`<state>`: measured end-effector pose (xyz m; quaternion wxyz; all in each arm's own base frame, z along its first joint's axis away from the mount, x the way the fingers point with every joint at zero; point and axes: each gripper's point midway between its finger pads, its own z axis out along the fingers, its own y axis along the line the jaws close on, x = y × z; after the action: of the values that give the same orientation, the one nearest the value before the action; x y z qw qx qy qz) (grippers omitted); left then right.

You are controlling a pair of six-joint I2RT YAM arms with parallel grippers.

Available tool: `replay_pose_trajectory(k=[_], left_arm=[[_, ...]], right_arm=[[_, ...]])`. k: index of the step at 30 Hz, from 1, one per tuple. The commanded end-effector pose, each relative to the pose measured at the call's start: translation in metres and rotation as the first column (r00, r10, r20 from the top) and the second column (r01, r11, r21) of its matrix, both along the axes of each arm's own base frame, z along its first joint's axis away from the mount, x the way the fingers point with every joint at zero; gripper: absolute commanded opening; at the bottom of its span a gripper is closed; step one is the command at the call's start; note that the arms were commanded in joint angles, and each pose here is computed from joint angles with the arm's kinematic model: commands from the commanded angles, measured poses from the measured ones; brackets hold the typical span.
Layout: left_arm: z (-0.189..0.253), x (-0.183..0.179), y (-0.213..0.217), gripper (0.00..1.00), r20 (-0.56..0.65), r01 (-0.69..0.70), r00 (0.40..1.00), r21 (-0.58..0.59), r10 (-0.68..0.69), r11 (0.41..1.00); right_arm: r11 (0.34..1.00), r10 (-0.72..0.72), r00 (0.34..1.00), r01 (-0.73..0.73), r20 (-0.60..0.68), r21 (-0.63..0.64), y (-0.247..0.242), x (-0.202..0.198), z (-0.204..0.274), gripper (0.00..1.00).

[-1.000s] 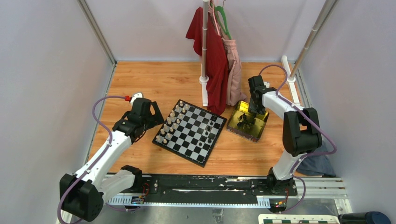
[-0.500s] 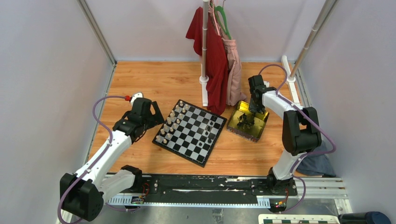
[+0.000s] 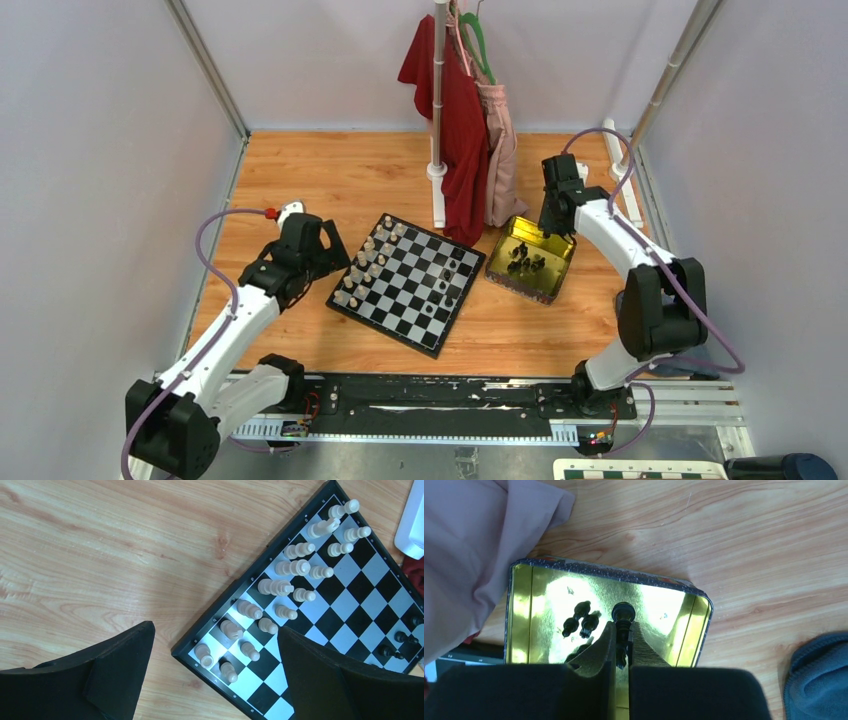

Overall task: Set up the chess pieces on the board
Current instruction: Pick up the chess piece from the storage box, then place the chess piece on the chessboard.

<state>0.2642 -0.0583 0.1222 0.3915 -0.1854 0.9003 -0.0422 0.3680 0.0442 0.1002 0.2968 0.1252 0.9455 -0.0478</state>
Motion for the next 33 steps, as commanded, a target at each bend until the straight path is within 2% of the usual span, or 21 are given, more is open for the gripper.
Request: replay_pose_trajectory(k=[1, 7, 15, 22, 33], left_arm=[[0.004, -0.004, 0.005, 1.00, 0.018, 0.003, 1.000, 0.025, -0.003, 1.000], [0.011, -0.009, 0.008, 1.00, 0.031, 0.004, 1.000, 0.028, -0.004, 1.000], [0.013, -0.017, 0.009, 1.00, 0.041, 0.008, 0.999, 0.019, -0.008, 1.000], [0.016, -0.024, 0.011, 1.00, 0.047, 0.009, 0.999, 0.012, -0.009, 1.000], [0.021, -0.029, 0.014, 1.00, 0.056, 0.001, 0.998, 0.013, -0.002, 1.000]], right_arm=[[0.999, 0.039, 0.999, -0.039, -0.033, -0.005, 0.005, -0.028, 0.007, 0.00], [0.993, 0.116, 0.993, -0.116, -0.012, -0.013, 0.025, -0.058, 0.025, 0.00], [0.966, 0.257, 0.966, -0.257, 0.006, -0.011, 0.077, -0.106, 0.048, 0.00], [0.927, 0.375, 0.927, -0.375, -0.003, 0.014, 0.129, -0.137, 0.049, 0.00], [0.884, 0.466, 0.884, -0.467, -0.039, 0.007, 0.176, -0.136, 0.041, 0.00]])
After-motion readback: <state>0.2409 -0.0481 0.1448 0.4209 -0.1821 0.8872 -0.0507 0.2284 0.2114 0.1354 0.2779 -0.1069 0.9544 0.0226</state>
